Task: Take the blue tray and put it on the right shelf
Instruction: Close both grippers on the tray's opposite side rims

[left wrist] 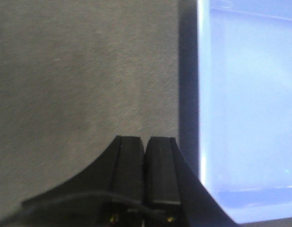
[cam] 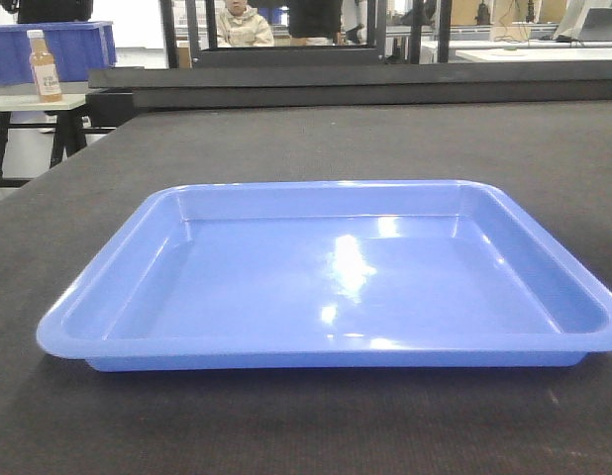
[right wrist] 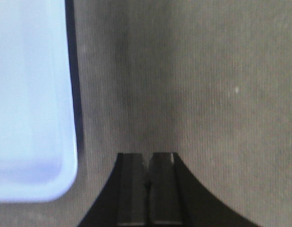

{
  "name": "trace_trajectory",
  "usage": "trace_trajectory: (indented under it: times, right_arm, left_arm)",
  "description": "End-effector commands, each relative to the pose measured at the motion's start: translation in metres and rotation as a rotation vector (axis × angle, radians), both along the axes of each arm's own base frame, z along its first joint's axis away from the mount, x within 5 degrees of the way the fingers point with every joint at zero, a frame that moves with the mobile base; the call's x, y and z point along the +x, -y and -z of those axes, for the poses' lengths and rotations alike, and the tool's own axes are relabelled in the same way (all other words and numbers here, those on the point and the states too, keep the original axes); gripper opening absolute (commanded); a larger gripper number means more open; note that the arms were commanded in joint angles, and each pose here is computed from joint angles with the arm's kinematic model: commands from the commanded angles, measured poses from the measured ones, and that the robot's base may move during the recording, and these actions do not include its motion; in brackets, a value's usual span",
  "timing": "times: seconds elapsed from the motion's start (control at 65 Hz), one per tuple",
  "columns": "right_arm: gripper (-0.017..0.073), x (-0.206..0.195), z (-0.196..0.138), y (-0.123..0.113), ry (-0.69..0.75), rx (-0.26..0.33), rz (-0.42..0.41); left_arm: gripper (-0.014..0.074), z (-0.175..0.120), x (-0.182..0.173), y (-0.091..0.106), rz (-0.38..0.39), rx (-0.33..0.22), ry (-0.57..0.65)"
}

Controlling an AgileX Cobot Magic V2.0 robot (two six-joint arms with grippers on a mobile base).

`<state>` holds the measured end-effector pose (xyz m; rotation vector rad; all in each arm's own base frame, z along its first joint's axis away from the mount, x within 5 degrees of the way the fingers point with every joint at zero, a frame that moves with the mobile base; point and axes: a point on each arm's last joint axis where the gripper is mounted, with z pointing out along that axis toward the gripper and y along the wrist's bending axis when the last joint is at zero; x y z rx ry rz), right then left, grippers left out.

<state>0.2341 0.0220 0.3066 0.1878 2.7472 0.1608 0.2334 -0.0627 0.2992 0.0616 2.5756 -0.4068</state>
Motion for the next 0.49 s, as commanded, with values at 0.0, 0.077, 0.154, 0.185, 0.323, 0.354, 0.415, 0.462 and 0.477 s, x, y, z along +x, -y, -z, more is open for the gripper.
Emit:
trace_trajectory:
  times: [0.0,0.077,0.154,0.185,0.323,0.354,0.415,0.462,0.477]
  right_arm:
    - [0.0056,0.013,-0.015,-0.011,0.104,-0.028,0.022]
    - [0.0056,0.023,-0.010,-0.025,0.081,-0.068,0.013]
    - [0.0056,0.033,-0.003,-0.041,0.043,-0.067,-0.027]
    - [0.0056,0.037,-0.001,-0.047,0.027,-0.062,-0.041]
    - [0.0056,0.057,0.011,-0.066,-0.029,-0.020,-0.060]
    - [0.0056,0.062,0.013,-0.069,-0.033,-0.011,-0.060]
    - [0.0056,0.069,0.018,-0.073,-0.046,0.004,-0.056]
    - [0.0056,0.072,0.019,-0.074,-0.048,0.006,-0.056]
    - [0.0056,0.073,0.021,-0.074,-0.051,0.005,-0.056]
  left_arm:
    - [-0.0043,-0.011,0.017,0.020,-0.005,-0.017,0.039]
    - [-0.0042,-0.006,0.030,0.035,-0.028,0.064,0.027]
    - [-0.0042,0.000,0.042,0.051,-0.040,0.111,-0.011]
    - [-0.0042,-0.001,0.046,0.057,-0.032,0.114,-0.024]
    - [-0.0042,0.004,0.061,0.083,0.015,0.116,-0.066]
    - [-0.0042,0.004,0.065,0.089,0.025,0.116,-0.064]
    - [-0.0042,0.005,0.069,0.097,0.036,0.109,-0.073]
    - [-0.0043,0.006,0.072,0.101,0.042,0.109,-0.087]
    - [-0.0043,0.007,0.073,0.102,0.042,0.108,-0.089]
